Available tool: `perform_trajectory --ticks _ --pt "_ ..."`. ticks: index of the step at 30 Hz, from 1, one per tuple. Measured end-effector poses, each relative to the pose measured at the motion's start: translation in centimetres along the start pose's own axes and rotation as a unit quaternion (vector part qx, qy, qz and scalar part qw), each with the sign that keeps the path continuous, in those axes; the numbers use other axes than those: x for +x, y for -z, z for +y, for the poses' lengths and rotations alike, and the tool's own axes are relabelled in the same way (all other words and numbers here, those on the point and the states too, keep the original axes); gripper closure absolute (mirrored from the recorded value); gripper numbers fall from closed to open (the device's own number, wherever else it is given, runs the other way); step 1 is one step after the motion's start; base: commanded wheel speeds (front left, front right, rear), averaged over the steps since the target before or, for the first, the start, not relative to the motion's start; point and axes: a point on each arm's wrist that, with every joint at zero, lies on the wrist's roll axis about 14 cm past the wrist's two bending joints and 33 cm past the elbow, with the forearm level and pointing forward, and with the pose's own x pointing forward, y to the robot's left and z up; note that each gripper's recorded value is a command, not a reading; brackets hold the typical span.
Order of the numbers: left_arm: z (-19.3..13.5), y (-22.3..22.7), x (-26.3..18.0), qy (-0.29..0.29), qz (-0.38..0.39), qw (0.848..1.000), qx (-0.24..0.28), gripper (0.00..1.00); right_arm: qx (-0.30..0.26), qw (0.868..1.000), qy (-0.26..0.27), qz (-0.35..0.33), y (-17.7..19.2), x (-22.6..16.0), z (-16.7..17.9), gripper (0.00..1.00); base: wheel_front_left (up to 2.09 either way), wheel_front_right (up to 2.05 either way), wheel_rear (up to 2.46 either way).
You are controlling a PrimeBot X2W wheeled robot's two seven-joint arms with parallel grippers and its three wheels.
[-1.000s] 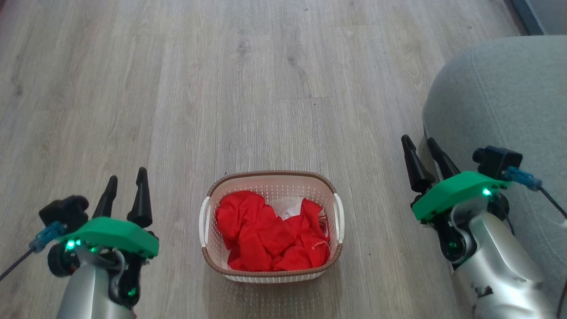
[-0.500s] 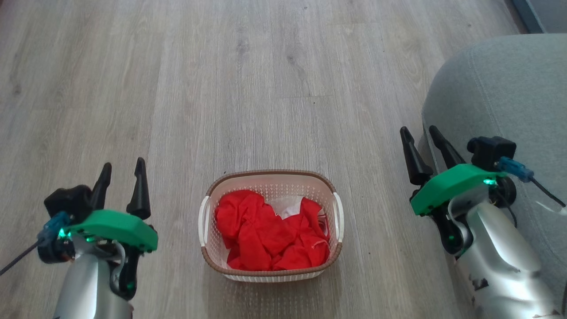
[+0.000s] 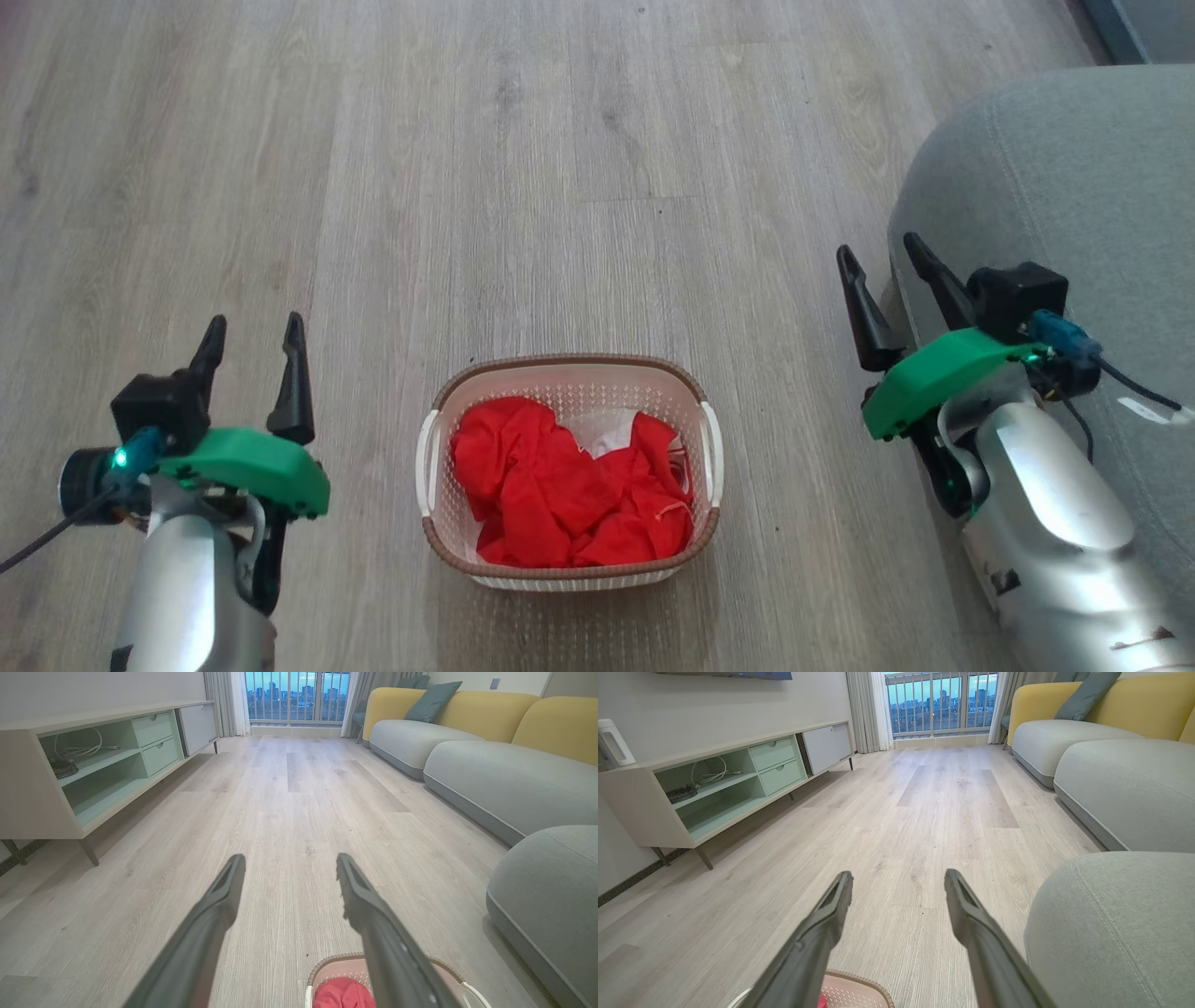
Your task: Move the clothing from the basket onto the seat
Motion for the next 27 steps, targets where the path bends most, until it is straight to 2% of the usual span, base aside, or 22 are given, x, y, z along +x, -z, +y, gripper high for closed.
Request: perform_trajectory --ticks 27 --pt "0.7 0.5 0.0 -0.015 0.008 1.0 -0.006 0.0 -0.004 1.0 0.016 -0.015 -0.9 0.1 -0.9 0.0 0.0 0.0 0.0"
